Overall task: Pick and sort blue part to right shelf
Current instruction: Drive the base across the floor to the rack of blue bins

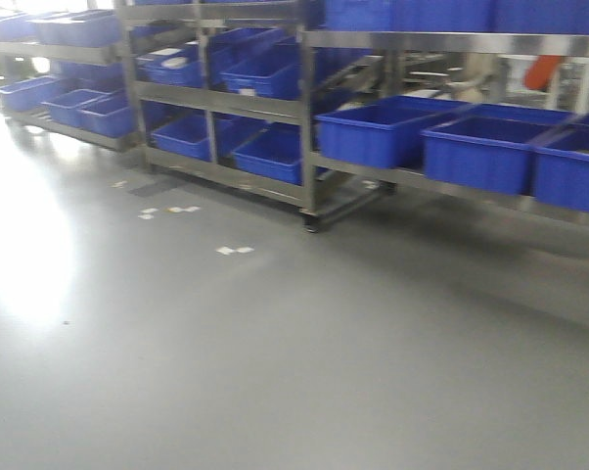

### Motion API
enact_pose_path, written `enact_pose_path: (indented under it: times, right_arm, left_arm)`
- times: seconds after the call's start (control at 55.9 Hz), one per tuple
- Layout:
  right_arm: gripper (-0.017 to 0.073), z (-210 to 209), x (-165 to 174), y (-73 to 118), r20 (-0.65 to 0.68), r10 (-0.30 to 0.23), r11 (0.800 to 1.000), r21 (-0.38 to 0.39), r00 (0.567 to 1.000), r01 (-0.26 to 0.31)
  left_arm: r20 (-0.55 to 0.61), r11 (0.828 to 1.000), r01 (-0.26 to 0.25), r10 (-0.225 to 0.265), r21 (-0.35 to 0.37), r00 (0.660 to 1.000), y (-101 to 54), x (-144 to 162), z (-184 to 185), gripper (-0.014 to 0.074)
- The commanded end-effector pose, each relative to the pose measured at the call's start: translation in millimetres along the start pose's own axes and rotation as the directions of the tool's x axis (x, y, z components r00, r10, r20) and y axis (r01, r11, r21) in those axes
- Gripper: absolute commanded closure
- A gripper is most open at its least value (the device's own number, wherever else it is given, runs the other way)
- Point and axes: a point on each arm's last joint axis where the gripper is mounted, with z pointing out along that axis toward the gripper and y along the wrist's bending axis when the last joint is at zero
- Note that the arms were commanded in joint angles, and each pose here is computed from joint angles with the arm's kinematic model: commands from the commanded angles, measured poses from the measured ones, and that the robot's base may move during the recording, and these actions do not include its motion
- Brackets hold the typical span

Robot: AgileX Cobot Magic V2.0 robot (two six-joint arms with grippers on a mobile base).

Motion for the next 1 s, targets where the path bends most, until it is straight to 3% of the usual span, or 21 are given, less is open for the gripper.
enact_pose_path:
  times: [0.0, 0.983]
  right_arm:
    - [0.035, -1.9, -15.4, -0.5, 0.098, -0.015, 1.0, 0.005, 0.995, 0.015]
    - [0.035, -1.9, -15.4, -0.5, 0.098, -0.015, 1.0, 0.005, 0.995, 0.015]
  left_arm:
    - [0.104, 1.0, 0.007, -0.007, -0.002, 0.995, 0.7, -16.8, -1.8, 0.0218]
    - [0.102, 1.0, 0.007, -0.007, -0.002, 0.995, 0.7, -16.7, -1.8, 0.0218]
